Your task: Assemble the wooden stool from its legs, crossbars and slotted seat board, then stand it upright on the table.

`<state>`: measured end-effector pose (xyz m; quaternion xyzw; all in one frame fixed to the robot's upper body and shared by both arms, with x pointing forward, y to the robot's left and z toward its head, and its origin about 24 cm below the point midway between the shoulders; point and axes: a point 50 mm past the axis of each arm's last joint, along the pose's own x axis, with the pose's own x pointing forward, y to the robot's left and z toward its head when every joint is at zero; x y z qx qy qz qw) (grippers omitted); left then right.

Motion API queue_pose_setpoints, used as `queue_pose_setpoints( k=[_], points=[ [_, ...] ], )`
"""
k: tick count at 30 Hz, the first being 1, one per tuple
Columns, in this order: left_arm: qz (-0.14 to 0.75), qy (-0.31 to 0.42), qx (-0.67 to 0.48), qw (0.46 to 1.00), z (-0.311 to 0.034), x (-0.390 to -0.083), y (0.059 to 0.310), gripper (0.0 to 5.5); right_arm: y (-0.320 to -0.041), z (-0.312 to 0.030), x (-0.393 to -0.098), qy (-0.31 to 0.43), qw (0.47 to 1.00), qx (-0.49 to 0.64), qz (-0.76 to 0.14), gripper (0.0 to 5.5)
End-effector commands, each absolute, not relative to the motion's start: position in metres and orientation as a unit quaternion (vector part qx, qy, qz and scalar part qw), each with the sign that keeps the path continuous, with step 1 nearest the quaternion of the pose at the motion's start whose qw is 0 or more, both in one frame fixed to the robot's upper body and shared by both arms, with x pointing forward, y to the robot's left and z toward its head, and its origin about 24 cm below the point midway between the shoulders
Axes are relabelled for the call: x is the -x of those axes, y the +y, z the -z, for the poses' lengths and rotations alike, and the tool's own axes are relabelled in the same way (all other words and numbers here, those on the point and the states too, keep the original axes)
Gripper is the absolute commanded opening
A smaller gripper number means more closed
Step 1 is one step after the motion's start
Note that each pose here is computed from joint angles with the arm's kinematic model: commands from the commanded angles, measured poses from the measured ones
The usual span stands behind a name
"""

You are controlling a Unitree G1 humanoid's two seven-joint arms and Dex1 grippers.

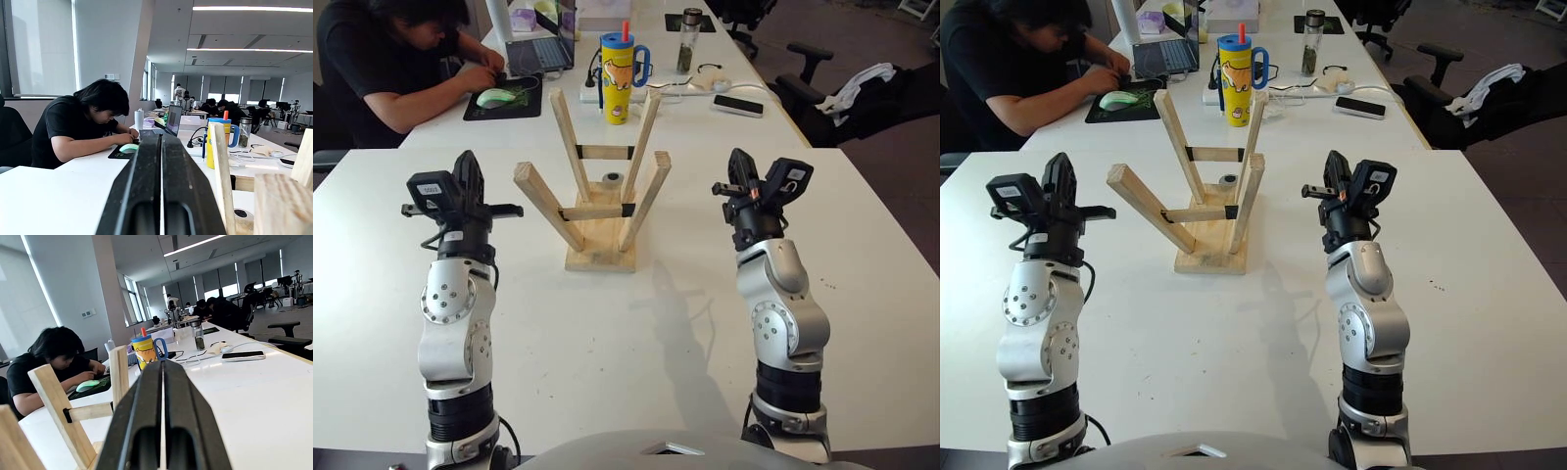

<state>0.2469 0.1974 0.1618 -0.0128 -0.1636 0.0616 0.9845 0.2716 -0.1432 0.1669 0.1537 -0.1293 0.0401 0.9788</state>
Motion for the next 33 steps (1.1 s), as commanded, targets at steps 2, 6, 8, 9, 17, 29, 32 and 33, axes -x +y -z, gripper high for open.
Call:
queue_pose_setpoints(
  k=[2,6,8,9,17,29,32,33],
  points=[
    [-0.068,-0.133,0.018,0.989,-0.153,-0.244,0.198,0.0,-0.152,-0.174,-0.276,-0.143,0.978,-0.153,-0.007,0.02],
    [0.197,-0.064,0.017,0.978,-0.136,-0.25,0.124,0.0,-0.064,-0.169,-0.279,-0.063,0.944,-0.127,-0.299,0.02],
    [0.255,-0.047,-0.007,0.966,-0.132,-0.244,0.101,0.0,-0.024,-0.148,-0.263,0.02,0.905,-0.093,-0.414,0.02],
    [0.253,-0.038,-0.014,0.967,-0.129,-0.246,0.098,0.0,-0.024,-0.135,-0.262,0.048,0.909,-0.065,-0.408,0.02],
    [0.07,0.024,-0.079,0.994,-0.109,-0.26,0.163,0.0,-0.109,-0.094,-0.275,0.138,0.963,-0.011,-0.229,0.02],
    [0.037,0.062,-0.078,0.994,-0.085,-0.263,0.191,0.0,-0.151,-0.252,-0.306,-0.235,0.947,-0.086,-0.2,0.02],
    [0.026,0.064,-0.069,0.995,-0.077,-0.259,0.188,0.0,-0.134,-0.337,-0.284,-0.392,0.877,-0.116,-0.252,0.02],
    [0.022,0.065,-0.067,0.995,-0.075,-0.257,0.188,0.0,-0.128,-0.358,-0.274,-0.432,0.855,-0.116,-0.263,0.02]
  ],
)
